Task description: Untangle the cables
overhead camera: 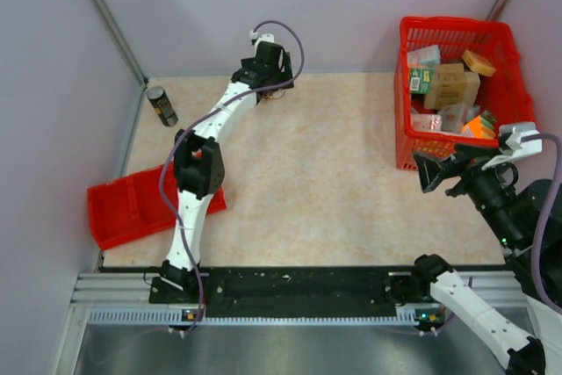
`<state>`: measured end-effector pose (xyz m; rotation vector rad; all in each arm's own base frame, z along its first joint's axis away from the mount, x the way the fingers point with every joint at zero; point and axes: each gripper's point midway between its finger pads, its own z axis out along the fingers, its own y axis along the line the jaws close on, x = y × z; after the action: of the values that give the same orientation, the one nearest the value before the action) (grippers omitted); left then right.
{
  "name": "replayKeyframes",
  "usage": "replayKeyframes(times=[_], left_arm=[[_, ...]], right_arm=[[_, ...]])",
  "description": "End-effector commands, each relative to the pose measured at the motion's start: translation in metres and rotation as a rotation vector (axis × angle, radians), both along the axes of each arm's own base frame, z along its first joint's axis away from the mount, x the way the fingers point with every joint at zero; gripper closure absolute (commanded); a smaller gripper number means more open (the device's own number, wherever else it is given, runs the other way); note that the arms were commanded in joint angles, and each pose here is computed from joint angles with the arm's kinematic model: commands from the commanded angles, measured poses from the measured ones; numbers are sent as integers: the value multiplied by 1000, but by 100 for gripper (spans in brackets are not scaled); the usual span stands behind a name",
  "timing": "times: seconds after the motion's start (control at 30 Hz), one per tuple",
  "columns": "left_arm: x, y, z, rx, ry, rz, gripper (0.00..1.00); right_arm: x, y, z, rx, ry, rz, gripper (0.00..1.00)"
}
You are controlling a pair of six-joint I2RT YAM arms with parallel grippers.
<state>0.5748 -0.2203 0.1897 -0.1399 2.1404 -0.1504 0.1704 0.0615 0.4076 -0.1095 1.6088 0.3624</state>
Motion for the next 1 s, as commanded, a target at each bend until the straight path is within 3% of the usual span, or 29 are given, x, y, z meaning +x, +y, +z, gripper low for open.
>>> replayKeyframes(times=[0.0, 0.17, 0.33, 0.53, 0.57, 0.63, 0.67, 0.8, 0.97], left_arm=[[38, 21, -11, -24, -27, 54, 2], [55, 36, -55, -152, -28, 205, 2], [72, 26, -101, -393, 37, 226, 3], [98, 22, -108, -653, 1, 227, 35], [98, 19, -110, -717, 20, 214, 48], [97, 18, -104, -828, 54, 190, 91], [95, 13, -95, -861, 49, 155, 100], [54, 3, -55, -777, 32, 31, 100], [-48, -9, -29, -670, 69, -81, 100]], right_arm=[[-17, 0, 10, 11, -52, 49, 1], [-33, -4, 17, 35, -92, 69, 1], [-36, -1, 19, 47, -88, 89, 1], [-42, 12, 19, 103, -59, 156, 1], [-43, 13, 18, 111, -55, 163, 1], [-43, 16, 16, 124, -43, 176, 1], [-43, 17, 15, 127, -38, 178, 1], [-31, 25, -6, 129, 45, 173, 1], [-4, 49, -56, 102, 252, 195, 2]])
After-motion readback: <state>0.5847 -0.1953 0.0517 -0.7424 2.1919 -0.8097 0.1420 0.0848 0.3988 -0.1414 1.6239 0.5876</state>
